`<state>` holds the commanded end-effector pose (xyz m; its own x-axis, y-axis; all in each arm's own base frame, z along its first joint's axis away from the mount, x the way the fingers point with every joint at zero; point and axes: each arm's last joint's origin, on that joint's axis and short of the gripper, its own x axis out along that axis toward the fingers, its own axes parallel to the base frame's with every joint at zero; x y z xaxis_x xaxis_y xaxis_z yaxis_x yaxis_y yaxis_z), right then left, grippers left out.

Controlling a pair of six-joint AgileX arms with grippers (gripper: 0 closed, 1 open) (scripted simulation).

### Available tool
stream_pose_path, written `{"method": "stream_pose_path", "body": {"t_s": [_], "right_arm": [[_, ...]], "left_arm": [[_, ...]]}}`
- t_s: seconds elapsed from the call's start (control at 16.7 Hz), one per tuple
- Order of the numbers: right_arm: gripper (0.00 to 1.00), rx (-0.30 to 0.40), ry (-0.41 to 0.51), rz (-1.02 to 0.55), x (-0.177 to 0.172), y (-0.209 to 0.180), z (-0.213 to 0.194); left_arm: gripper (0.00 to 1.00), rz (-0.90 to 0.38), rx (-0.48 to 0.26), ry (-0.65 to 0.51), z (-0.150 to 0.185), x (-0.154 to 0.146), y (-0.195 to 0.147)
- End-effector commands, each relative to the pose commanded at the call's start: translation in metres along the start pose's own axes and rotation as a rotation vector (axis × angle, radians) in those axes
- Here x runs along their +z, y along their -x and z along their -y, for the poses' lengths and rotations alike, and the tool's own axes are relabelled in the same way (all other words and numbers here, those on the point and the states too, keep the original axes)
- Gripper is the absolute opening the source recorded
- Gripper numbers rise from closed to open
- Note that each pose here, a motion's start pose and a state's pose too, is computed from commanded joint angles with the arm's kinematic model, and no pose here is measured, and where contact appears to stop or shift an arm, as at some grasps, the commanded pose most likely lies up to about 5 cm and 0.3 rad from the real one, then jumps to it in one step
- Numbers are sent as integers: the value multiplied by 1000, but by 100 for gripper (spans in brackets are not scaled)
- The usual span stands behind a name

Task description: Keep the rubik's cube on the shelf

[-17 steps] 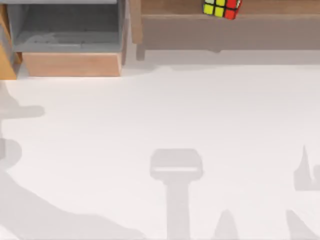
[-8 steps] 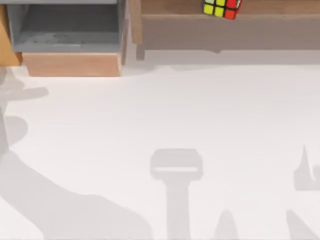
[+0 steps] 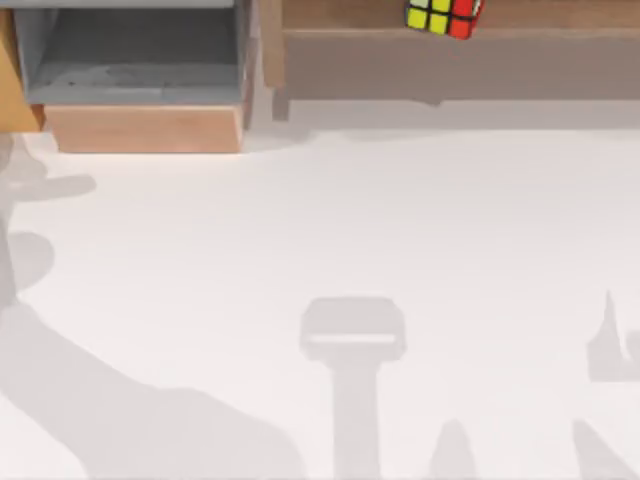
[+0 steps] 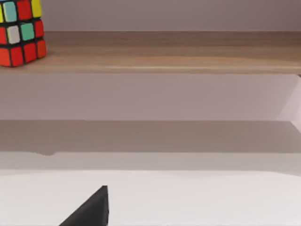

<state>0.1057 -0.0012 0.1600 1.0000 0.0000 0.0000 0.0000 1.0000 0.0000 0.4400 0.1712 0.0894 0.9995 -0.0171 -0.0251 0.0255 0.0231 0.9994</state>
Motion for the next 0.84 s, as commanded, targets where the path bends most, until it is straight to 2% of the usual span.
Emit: {"method": "stream_pose_path", "body": {"t_s": [0.48,0.84], "right_arm": [[100,0,0,0,0,0,0],[100,0,0,0,0,0,0]], "left_arm": [[98,0,0,0,0,0,0],[100,0,0,0,0,0,0]]}}
